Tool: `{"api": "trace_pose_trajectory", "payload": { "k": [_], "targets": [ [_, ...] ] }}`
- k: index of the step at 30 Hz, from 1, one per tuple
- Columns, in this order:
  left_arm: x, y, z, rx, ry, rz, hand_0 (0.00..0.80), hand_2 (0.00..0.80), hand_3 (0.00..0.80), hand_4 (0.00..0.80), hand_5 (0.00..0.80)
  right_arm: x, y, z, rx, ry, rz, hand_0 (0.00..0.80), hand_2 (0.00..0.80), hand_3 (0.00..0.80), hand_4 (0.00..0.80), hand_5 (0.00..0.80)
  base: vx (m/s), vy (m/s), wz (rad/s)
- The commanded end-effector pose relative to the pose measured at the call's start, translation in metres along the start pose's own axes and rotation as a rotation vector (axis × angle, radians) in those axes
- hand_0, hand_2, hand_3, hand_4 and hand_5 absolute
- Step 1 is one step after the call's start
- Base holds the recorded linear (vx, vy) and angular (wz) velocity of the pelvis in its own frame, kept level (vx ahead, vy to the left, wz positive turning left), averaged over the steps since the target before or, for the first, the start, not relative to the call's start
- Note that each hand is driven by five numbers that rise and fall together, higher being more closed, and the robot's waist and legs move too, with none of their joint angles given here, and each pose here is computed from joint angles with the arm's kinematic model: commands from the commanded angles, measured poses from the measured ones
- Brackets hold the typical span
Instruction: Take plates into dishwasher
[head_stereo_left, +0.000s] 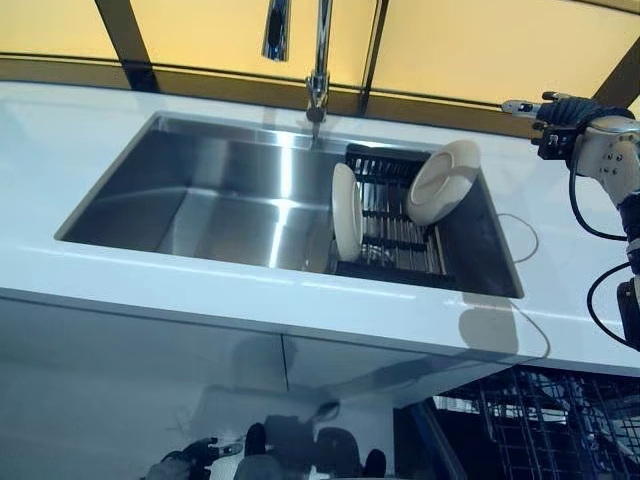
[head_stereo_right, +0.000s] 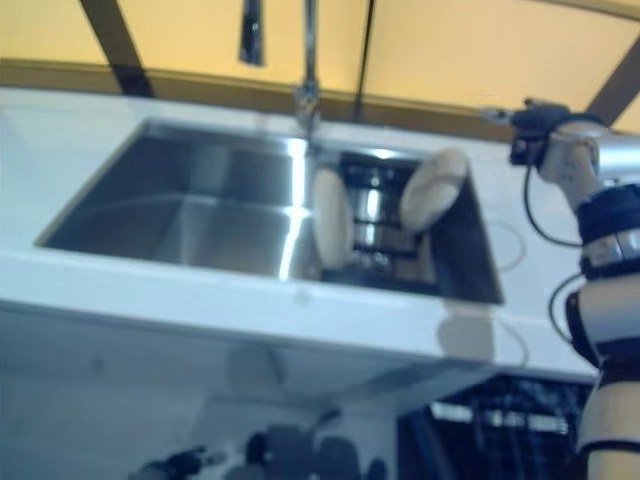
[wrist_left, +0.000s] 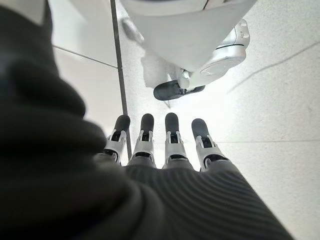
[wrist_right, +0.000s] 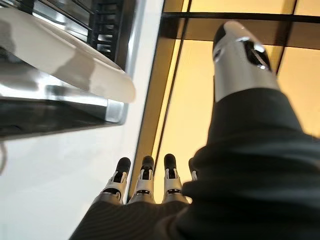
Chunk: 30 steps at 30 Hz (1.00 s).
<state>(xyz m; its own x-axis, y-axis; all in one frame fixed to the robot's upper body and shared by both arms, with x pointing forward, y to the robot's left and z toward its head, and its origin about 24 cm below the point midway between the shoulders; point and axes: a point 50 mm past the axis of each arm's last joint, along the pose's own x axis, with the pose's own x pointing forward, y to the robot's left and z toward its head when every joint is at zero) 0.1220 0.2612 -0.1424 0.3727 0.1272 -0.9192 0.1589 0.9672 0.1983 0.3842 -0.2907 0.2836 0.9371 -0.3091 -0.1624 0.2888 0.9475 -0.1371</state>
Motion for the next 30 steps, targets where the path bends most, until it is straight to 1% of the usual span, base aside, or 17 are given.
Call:
{"api": "trace_pose_trajectory", "payload": {
  "k": [1, 6, 23, 30],
  "targets": [
    [-0.001, 0.023, 0.027, -0.006, -0.080, 0.091, 0.000, 0.000, 0.000, 0.000, 0.000, -0.018, 0.002, 0.052, 0.014, -0.203, 0.006, 0.000, 0.000, 0.000, 0.000, 0.000, -0.034, 0.011, 0.00],
    [-0.002, 0.024, 0.035, -0.053, -0.108, 0.114, 0.000, 0.000, 0.000, 0.000, 0.000, -0.017, 0.001, 0.049, 0.016, -0.196, 0.026, 0.000, 0.000, 0.000, 0.000, 0.000, 0.000, 0.000, 0.00],
    [-0.002, 0.024, 0.047, -0.081, -0.139, 0.101, 0.000, 0.000, 0.000, 0.000, 0.000, -0.017, 0.003, 0.051, -0.013, -0.192, 0.023, 0.000, 0.000, 0.000, 0.000, 0.000, -0.002, 0.000, 0.00],
    [-0.004, 0.026, 0.061, -0.144, -0.204, 0.133, 0.000, 0.000, 0.000, 0.000, 0.000, -0.015, 0.008, 0.047, -0.039, -0.176, 0.033, 0.000, 0.000, 0.000, 0.000, 0.000, 0.000, 0.000, 0.00]
  ]
}}
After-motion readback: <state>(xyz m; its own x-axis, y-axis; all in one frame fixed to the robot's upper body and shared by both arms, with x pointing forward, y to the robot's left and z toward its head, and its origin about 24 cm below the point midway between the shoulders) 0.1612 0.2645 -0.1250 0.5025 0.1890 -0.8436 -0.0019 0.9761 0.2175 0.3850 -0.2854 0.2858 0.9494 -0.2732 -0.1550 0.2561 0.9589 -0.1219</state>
